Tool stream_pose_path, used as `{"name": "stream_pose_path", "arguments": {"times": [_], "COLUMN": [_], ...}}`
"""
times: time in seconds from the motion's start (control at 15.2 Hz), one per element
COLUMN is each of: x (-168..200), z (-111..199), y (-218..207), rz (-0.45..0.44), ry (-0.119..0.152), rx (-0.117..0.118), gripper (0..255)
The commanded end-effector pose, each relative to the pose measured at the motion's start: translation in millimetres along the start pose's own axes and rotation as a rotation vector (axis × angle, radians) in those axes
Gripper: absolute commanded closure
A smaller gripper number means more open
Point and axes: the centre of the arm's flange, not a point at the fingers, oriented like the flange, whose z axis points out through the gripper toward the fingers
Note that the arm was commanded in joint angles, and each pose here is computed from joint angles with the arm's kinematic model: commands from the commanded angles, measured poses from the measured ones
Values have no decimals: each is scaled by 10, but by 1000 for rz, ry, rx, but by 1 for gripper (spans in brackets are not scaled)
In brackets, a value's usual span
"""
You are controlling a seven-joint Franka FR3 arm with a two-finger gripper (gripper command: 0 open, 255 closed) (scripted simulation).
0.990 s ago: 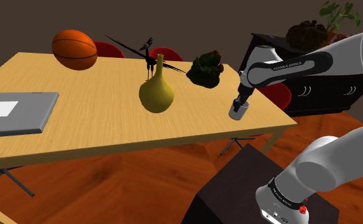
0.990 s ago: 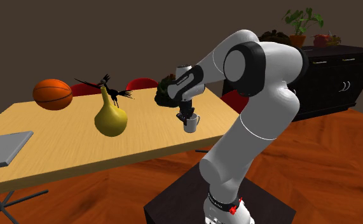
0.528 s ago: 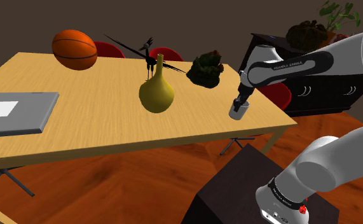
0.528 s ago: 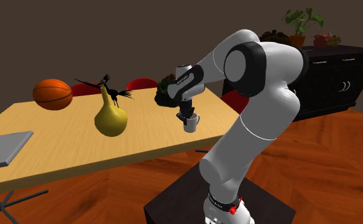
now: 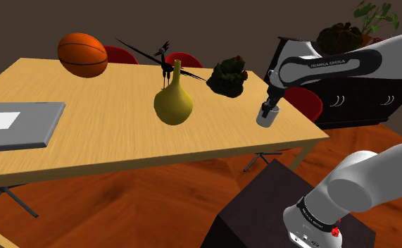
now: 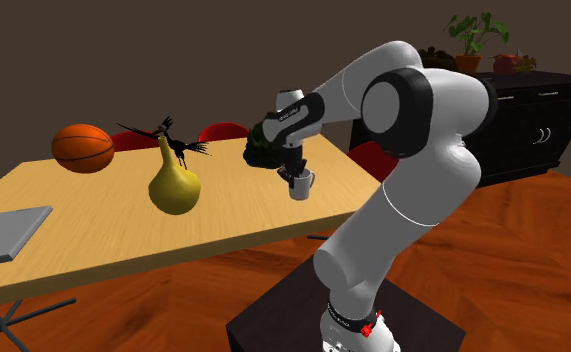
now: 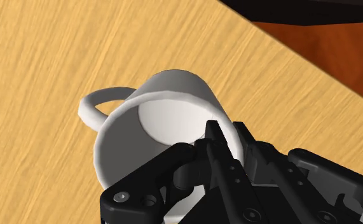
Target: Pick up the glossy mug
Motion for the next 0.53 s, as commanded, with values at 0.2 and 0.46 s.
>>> {"name": "stream_pose_path", "arguments": {"times": [0.2, 0.46], "x": [-6, -9], "z": [-266, -379], "y": [15, 21], "rz": [0, 0], "ry": [0, 0], "rx": [0, 0], "gripper": [255, 255]}}
